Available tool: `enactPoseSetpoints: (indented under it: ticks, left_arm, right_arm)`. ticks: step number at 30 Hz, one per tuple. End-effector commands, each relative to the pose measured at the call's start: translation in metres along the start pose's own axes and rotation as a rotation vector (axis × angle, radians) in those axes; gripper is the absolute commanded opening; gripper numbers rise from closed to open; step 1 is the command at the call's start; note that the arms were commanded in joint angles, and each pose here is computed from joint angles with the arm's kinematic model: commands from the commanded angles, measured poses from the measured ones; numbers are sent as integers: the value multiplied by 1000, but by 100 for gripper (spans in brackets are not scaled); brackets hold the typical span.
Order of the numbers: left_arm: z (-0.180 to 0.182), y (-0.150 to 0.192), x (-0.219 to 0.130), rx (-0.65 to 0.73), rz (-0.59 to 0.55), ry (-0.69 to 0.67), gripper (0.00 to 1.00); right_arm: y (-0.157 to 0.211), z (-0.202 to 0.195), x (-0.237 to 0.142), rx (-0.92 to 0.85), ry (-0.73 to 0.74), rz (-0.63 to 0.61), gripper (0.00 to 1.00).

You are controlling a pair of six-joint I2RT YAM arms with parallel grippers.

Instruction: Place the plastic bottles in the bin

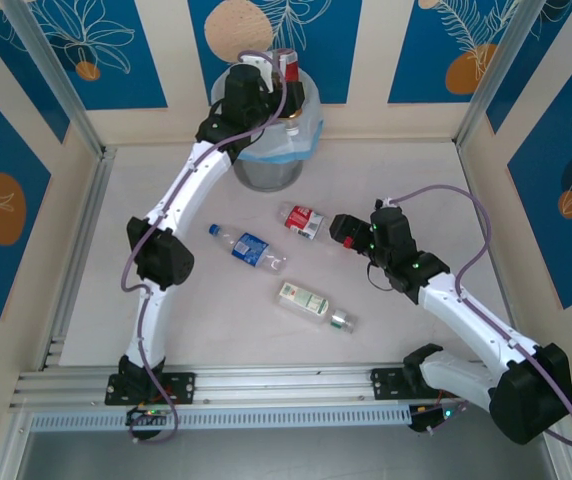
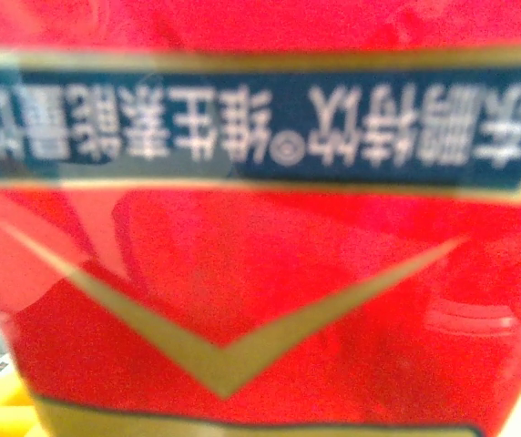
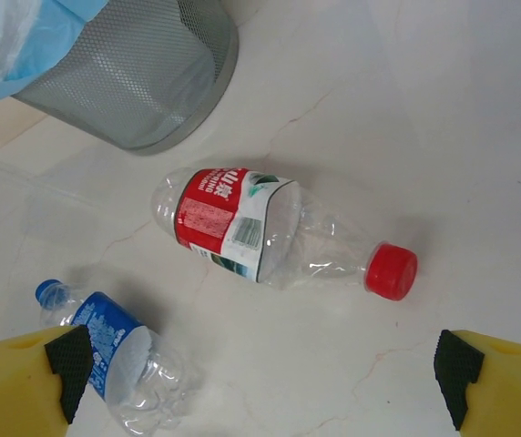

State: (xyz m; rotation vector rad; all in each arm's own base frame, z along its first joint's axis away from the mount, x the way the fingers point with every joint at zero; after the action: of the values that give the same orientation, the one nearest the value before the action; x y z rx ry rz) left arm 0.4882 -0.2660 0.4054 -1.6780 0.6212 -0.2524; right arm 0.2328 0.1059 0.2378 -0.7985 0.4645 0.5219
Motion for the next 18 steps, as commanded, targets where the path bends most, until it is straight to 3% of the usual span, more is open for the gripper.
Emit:
enactPoseSetpoints:
  ticks: [1, 6, 12, 18]
  left_arm:
    - [-7, -41, -27, -47, -101, 92, 36]
    - [-9, -48, -32, -53, -128, 105, 36]
    - [4, -56, -29, -3, -215, 10, 37]
    - [12, -70, -32, 30, -314, 15, 37]
  right_arm:
    - [-2, -4, -3, 26, 17, -40, 98]
    - [-4, -3, -3, 23, 10, -47, 98]
    - [-4, -3, -4, 22, 14, -39, 98]
    - [-2, -5, -5, 27, 25, -38, 98]
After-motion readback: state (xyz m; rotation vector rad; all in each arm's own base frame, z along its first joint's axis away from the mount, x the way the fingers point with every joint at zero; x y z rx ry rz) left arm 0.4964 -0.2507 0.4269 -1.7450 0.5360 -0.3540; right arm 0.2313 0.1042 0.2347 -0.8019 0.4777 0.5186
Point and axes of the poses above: each hand's point on the last joint's axis, 136 mm out from that joint toward the fingers, its own x axis out along the fingers, its own z axis along the line the jaws close on, y = z × x, the point moved 10 cm from there along -x, back along the fingers, and after that the axes turned 10 degrees about x, right-handed, at the moved point
